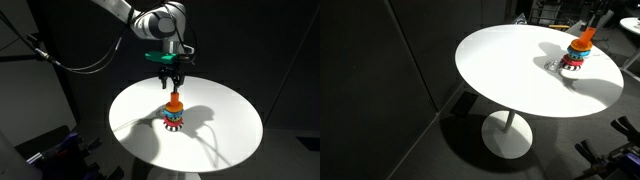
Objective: Pick up orange ring and stack it on the rings stacking stand
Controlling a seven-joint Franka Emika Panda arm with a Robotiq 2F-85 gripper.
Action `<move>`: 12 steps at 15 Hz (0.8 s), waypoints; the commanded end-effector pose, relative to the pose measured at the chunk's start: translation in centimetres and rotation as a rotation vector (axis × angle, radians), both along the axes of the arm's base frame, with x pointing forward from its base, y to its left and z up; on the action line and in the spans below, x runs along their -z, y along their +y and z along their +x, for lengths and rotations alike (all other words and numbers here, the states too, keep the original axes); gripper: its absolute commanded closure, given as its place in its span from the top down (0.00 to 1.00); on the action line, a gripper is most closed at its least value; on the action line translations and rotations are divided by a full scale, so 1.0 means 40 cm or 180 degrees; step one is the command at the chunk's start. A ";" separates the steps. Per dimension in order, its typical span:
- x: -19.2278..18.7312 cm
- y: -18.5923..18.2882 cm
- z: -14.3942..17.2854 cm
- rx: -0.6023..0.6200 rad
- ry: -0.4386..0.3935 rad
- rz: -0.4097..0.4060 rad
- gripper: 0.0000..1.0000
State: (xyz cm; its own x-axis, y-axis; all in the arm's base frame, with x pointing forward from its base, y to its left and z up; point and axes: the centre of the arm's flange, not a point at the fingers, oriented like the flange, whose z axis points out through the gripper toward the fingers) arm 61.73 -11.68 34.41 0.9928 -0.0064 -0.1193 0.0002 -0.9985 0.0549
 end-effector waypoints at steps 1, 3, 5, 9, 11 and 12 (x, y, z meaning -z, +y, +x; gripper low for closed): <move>-0.004 -0.009 0.005 0.0054 -0.0008 -0.0059 0.99; -0.008 -0.011 0.002 0.0028 0.0044 -0.0020 1.00; -0.012 -0.012 -0.010 -0.0025 0.0116 0.0020 1.00; -0.013 -0.008 -0.043 -0.0104 0.0192 0.0039 1.00; -0.016 -0.005 -0.059 -0.0143 0.0176 0.0035 1.00; -0.017 -0.004 -0.068 -0.0156 0.0162 0.0032 1.00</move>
